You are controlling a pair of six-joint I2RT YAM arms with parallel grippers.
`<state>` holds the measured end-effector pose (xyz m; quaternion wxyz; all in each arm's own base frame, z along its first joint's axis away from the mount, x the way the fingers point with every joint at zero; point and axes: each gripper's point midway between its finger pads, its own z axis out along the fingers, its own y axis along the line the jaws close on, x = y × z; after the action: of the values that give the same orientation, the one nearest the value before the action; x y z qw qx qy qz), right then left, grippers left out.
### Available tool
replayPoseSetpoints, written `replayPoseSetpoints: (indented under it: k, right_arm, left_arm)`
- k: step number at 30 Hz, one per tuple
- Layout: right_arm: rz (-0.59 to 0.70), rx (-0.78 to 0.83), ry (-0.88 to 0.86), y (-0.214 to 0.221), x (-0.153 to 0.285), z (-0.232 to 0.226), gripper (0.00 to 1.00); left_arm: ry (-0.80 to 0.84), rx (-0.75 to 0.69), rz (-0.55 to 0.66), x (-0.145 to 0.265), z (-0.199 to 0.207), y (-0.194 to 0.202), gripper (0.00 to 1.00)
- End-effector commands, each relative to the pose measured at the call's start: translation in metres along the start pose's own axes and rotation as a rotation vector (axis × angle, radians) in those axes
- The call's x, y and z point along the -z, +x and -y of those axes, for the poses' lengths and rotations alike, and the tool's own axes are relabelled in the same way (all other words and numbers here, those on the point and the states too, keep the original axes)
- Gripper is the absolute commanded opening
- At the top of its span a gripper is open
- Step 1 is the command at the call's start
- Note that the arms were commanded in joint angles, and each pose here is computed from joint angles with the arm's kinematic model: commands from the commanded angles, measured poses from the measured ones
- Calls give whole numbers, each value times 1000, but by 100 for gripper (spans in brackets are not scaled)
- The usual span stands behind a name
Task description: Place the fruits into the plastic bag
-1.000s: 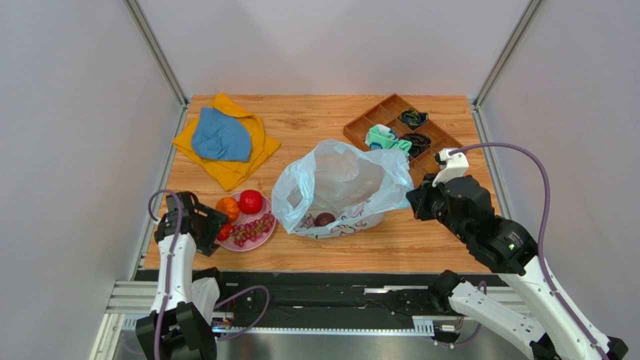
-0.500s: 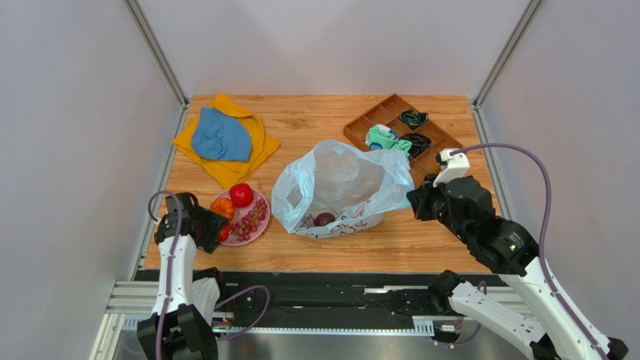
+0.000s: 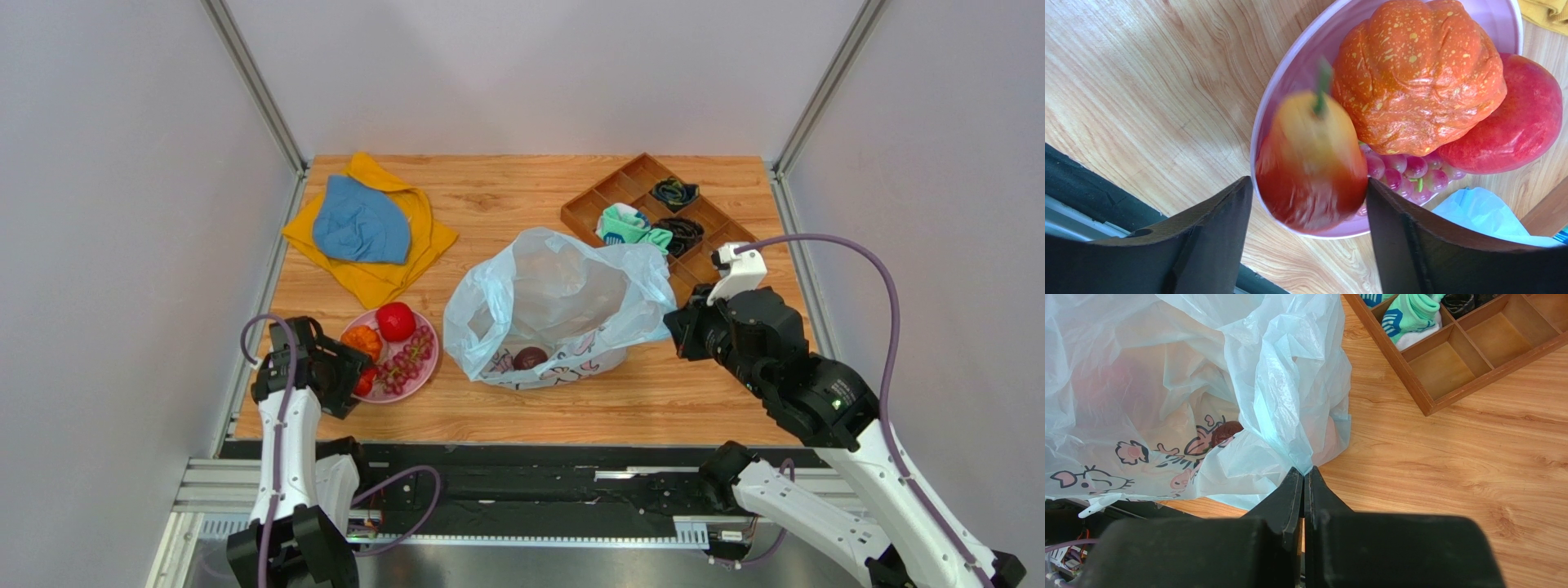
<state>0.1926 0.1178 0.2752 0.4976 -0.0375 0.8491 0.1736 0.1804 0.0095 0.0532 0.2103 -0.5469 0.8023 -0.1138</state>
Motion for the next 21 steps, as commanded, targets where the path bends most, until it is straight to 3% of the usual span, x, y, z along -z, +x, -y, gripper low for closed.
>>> replayPoseSetpoints:
  k: [1, 5, 12, 21]
  right_arm:
    - [40, 0, 2, -8, 0, 0, 0]
    - [40, -2, 5, -8, 0, 1, 0]
    - [40, -3, 7, -8, 0, 1, 0]
    - [33, -1, 12, -6, -2, 2, 0]
  left_arm:
    - [29, -7, 26, 7, 9, -9, 79]
    - [31, -3, 24, 7, 9, -8, 81]
    - [34, 7, 19, 9, 9, -6, 73]
    - [51, 17, 11, 17, 12, -3, 71]
